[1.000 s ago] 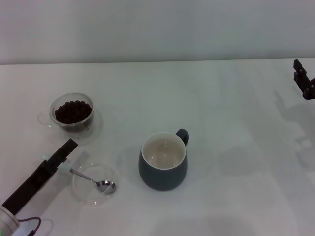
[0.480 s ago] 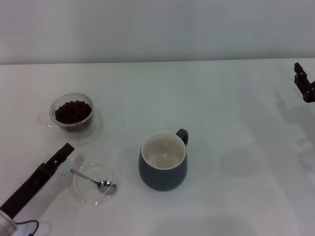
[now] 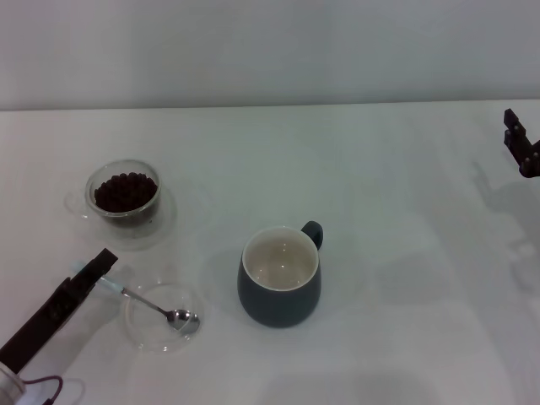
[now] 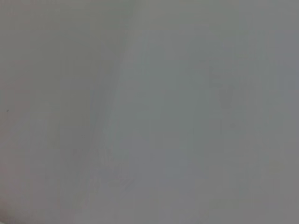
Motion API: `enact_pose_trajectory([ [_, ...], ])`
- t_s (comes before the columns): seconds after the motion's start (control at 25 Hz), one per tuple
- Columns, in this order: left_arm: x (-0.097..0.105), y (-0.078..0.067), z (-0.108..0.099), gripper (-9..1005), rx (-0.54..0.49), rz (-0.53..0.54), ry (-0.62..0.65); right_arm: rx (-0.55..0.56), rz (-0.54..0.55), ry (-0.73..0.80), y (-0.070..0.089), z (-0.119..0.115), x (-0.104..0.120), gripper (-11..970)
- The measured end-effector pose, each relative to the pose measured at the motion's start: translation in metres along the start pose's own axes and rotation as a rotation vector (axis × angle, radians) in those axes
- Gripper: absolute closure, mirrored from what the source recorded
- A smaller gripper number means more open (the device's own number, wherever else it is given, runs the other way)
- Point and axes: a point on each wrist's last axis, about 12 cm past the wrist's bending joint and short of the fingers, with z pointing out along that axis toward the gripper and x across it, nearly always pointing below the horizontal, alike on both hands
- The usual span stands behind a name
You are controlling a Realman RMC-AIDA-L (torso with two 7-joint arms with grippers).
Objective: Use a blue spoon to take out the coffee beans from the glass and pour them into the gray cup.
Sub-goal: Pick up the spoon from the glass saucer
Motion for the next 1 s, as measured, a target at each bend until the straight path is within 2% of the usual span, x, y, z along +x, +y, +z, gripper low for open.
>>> enact_pose_trajectory([
  [0.52, -0.003, -0.001, 0.003, 868, 0.009, 0.003, -0.008, -0.001, -0.006, -0.003, 0.0, 0.002, -0.001, 397],
  [0.84, -0.014, -0.005, -0.008, 869, 0.07, 0.052, -0.059, 0.003, -0.005, 0.001, 0.0, 0.001, 0.0, 397],
  [1.0, -0.027, -0.007, -0.018, 869, 0.098, 0.115, -0.118, 0.003, -0.005, 0.003, 0.0, 0.001, 0.0, 398],
])
